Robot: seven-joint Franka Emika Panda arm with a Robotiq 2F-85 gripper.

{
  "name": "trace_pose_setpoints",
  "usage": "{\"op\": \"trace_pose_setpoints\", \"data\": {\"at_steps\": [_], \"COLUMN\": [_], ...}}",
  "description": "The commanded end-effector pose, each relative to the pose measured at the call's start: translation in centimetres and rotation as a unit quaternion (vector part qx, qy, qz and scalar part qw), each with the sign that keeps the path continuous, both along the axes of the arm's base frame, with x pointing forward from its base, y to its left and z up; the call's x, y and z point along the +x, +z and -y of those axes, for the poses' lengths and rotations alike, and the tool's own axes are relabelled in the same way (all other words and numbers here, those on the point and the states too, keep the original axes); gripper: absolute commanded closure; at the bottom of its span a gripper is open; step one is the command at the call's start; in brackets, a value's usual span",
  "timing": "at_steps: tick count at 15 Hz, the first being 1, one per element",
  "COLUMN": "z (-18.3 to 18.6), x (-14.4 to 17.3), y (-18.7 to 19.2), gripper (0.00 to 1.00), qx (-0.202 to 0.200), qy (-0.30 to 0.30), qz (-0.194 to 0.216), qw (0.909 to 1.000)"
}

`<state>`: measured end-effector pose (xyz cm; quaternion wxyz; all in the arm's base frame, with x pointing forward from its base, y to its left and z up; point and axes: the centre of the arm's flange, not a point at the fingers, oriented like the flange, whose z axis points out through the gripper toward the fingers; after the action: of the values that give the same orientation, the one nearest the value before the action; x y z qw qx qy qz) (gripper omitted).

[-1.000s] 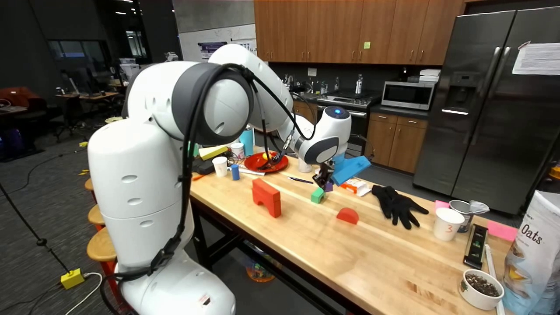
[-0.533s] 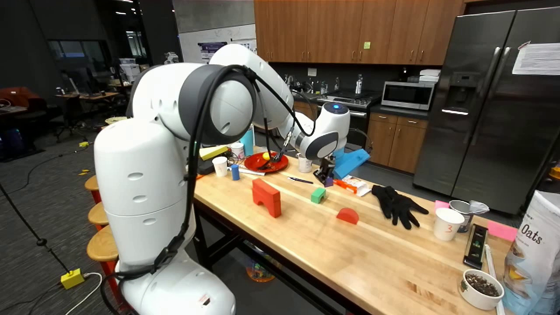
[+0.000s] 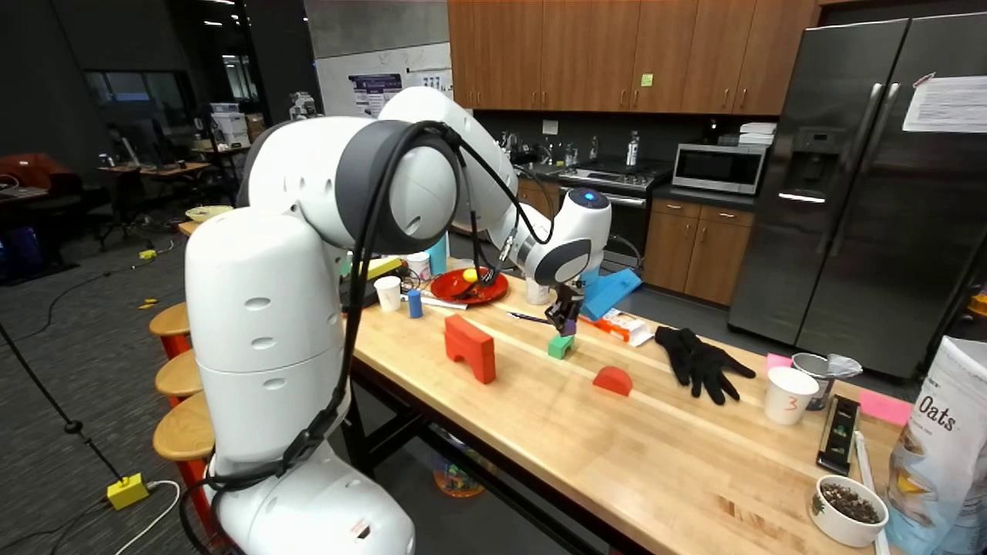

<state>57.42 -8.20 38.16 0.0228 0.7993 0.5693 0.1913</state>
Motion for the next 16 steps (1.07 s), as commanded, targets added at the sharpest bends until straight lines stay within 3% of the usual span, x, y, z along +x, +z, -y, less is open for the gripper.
{"op": "trace_pose_setpoints", "data": {"at_steps": [1,5,16], "z": [0.4,0.4,0.5], "x": [0.8,1.4,4.7], "y": [-0.5,-1.5,-2.1], "gripper": [0.84,0.84,0.84], "qx": [-0.007,-0.021,-0.04], "qy": [0.016,0.028,0.049], "qz": [-0.025,-0.038,-0.023], "qw": [0.9995,0.9987,0.9977]}}
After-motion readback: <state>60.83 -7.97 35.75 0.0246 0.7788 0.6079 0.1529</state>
